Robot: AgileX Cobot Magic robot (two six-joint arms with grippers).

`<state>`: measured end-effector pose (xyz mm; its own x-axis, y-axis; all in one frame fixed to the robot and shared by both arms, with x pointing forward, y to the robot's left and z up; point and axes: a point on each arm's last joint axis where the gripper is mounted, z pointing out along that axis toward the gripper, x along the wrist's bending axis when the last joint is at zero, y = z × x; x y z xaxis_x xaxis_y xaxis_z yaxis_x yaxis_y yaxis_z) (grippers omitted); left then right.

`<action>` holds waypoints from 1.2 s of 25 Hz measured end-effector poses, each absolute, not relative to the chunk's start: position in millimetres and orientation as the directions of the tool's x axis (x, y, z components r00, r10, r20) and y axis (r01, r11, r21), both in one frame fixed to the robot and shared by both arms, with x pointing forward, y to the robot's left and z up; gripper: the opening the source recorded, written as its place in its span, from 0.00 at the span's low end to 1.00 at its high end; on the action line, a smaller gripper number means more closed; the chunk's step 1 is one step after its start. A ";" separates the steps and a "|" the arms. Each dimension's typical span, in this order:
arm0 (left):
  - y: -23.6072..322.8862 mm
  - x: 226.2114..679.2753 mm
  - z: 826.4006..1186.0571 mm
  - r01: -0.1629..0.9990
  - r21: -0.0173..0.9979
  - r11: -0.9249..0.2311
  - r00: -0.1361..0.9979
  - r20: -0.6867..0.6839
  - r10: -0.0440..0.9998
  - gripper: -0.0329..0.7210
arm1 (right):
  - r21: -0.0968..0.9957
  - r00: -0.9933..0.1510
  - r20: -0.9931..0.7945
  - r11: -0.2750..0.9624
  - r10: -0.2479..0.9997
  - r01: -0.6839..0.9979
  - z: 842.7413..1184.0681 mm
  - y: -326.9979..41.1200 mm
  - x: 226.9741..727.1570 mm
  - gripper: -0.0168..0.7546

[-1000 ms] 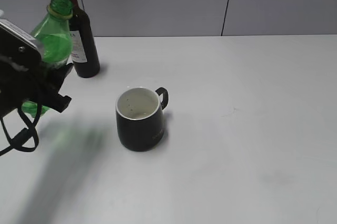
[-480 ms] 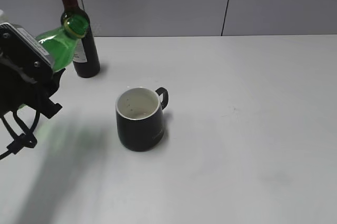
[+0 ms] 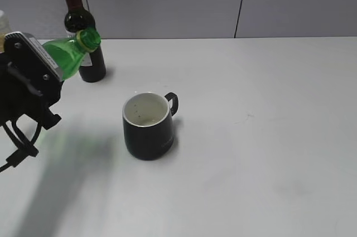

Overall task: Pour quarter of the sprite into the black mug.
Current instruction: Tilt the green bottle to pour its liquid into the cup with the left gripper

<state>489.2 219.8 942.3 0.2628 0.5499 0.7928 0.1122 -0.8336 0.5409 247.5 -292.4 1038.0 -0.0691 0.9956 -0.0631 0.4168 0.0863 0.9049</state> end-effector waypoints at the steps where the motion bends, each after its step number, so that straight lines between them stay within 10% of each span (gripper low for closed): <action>1: 220.4 489.7 942.6 0.116 0.529 -0.841 0.260 0.801 0.539 0.63 | 0.905 -0.069 -0.063 0.086 0.996 0.417 1038.0 -292.4 247.5 0.68; 30: 199.7 502.0 939.5 0.097 0.033 -0.995 0.163 0.985 0.049 0.63 | 0.905 -0.069 -0.063 0.086 0.996 0.417 1038.0 -292.4 247.5 0.68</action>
